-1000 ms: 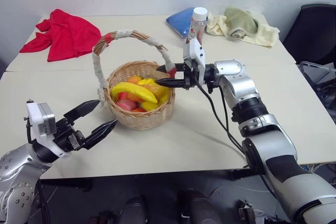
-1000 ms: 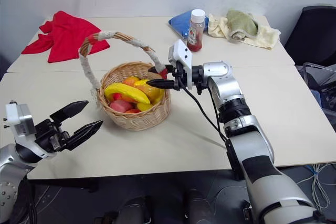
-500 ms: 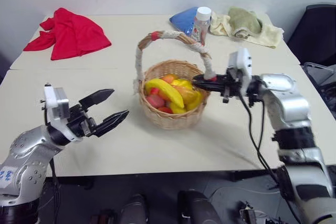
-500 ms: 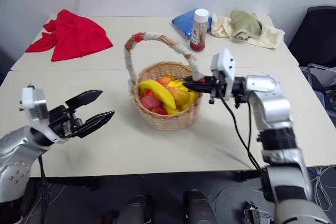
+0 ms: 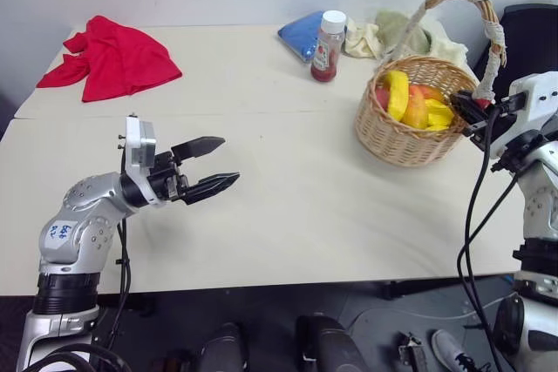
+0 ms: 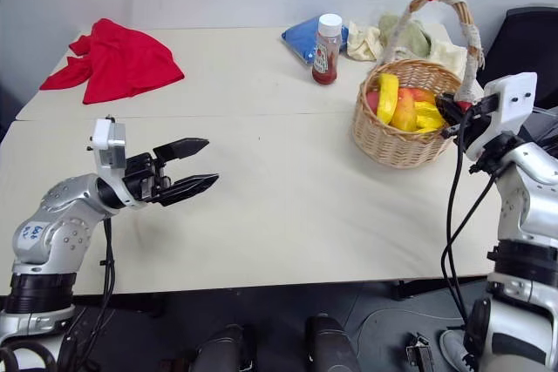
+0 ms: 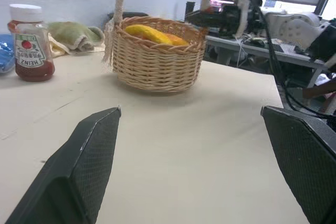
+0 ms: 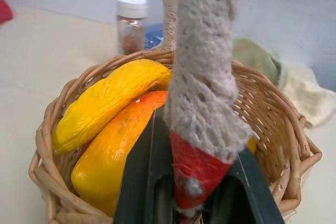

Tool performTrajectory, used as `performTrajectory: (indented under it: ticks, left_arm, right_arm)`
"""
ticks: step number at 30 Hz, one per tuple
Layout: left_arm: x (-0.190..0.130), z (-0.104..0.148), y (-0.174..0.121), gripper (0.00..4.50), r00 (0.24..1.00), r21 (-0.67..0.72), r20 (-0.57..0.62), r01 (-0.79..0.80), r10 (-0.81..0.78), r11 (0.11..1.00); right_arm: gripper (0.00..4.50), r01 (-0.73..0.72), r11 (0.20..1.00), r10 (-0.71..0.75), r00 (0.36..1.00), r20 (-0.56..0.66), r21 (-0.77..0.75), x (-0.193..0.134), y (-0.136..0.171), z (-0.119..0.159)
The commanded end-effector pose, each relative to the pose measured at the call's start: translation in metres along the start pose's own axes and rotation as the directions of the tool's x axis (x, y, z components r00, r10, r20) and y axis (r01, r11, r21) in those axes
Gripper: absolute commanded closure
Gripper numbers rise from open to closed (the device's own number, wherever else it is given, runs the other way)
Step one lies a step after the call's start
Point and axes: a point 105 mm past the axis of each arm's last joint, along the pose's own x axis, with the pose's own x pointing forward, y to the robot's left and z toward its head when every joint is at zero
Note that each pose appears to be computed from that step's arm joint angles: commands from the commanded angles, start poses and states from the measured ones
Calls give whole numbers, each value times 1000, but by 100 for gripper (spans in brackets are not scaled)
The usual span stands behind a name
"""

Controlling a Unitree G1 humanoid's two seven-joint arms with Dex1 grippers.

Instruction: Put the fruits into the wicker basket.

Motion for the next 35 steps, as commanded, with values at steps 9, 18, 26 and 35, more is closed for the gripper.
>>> performTrajectory:
  ticks: [9, 18, 26, 35]
  left_arm:
    - [1, -6, -4, 0, 999, 77, -47, 25, -22, 997]
    - [-46, -26, -3, 0, 971, 157, -164, -146, 172, 977]
    - [-89, -61, -12, 0, 878, 288, -341, -243, 336, 926]
    - [-93, -65, -24, 0, 869, 311, -327, -273, 372, 910]
  right_arm:
    - [142, 6, 992, -2, 999, 34, -126, -8, -18, 11]
    - [2, -261, 916, 240, 965, -105, -304, -79, -6, 25]
    - [2, -676, 645, 616, 735, -282, -356, -110, 76, -20]
    - [2, -765, 597, 765, 634, -114, -244, -67, 160, -72]
